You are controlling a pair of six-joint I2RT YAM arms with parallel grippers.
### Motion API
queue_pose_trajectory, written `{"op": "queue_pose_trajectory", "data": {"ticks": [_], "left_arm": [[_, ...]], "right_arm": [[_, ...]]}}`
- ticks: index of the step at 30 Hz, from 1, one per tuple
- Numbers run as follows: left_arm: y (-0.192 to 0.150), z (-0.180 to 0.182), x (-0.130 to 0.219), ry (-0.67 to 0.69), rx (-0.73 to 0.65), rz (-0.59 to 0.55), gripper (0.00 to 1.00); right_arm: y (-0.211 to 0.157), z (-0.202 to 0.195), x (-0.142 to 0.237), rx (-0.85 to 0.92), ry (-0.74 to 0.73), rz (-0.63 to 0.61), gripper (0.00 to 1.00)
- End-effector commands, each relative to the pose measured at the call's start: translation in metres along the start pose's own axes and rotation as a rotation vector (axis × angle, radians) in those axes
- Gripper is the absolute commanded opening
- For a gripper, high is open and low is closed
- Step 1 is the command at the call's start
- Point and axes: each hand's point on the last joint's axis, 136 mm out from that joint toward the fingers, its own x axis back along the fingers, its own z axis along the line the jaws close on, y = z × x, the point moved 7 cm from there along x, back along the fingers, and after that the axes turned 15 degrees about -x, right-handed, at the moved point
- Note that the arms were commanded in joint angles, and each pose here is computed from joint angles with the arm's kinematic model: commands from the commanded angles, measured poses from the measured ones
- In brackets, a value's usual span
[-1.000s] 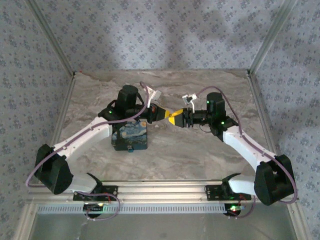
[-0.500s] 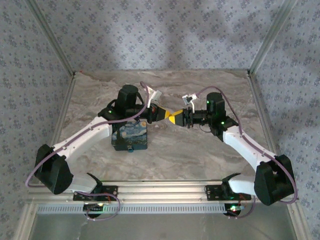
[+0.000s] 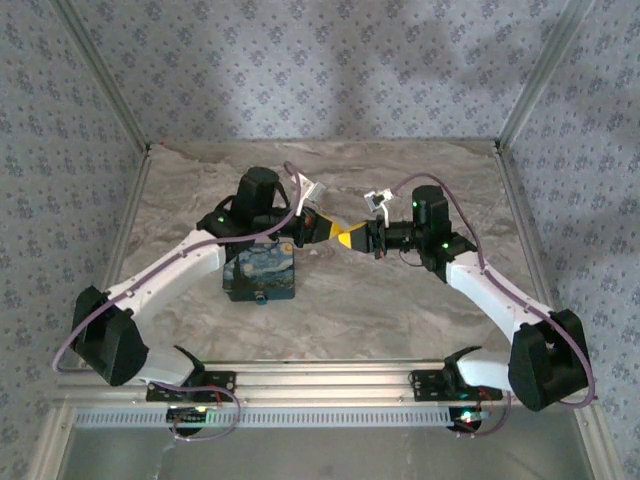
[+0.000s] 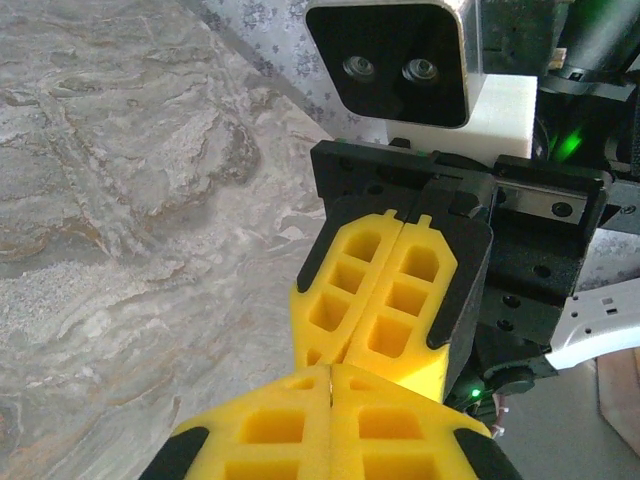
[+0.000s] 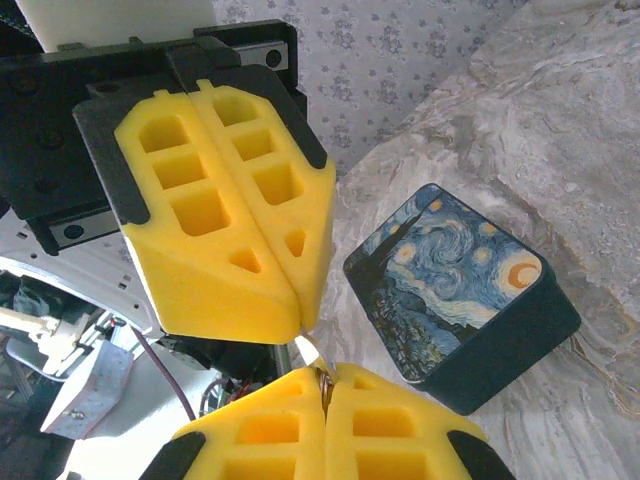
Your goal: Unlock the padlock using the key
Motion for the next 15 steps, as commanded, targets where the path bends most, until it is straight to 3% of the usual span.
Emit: {"op": "queue_pose_trajectory", "data": {"ticks": [1, 4, 10, 15], "left_arm": [[0.011, -0.007, 0.004, -0.038, -0.042, -0.012, 0.08], [0.013, -0.004, 0.007, -0.011, -0.032, -0.028, 0.25], [0.018, 0.008, 0.021, 0.088, 0.023, -0.152, 0.45], [0.003, 0.023, 0.041, 0.322, 0.085, -0.182, 0.61]], "right_arm": [[0.007, 0.007, 0.003, 0.039, -0.01, -0.014, 0.0], [0.007, 0.007, 0.003, 0.035, -0.02, -0.02, 0.0], [0.009, 0.001, 0.007, -0.007, -0.056, -0.064, 0.0], [0.007, -0.011, 0.01, -0.08, -0.142, -0.111, 0.0]]}}
